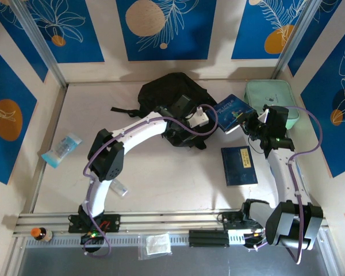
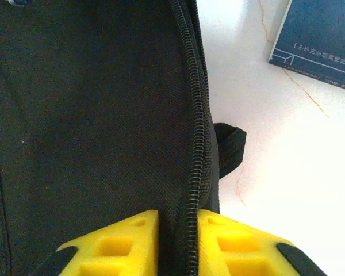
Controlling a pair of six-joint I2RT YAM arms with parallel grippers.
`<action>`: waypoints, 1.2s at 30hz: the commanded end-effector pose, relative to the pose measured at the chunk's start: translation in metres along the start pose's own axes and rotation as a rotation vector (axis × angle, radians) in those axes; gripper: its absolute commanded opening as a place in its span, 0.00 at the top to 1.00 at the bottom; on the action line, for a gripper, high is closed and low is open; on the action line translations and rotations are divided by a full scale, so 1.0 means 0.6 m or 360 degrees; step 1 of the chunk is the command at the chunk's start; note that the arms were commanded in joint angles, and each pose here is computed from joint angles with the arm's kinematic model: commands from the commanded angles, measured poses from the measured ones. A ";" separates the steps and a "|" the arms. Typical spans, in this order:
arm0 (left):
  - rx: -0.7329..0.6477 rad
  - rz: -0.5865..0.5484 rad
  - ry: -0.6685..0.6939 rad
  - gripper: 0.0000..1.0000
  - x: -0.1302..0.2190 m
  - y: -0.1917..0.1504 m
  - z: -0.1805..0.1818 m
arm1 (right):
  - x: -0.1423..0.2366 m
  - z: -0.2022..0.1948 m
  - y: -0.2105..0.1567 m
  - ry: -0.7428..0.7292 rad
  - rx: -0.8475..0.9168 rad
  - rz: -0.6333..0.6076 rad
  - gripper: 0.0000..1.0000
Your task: Pack books, pencil case, and school supplies into a backpack
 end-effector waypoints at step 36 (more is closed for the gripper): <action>0.0640 -0.0761 0.0405 1.00 0.176 0.030 0.128 | 0.103 0.018 -0.024 0.0027 -0.0060 -0.0191 1.00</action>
Point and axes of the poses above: each hand's point on the last joint's axis, 136 mm out from that joint toward the fingers, its own x axis back along the fingers, its own z axis along the line the jaws close on, y = z × x, the point moved 7 cm from there along x, back along the fingers, and after that the axes turned 12 degrees about -x, right-handed, at the moved point
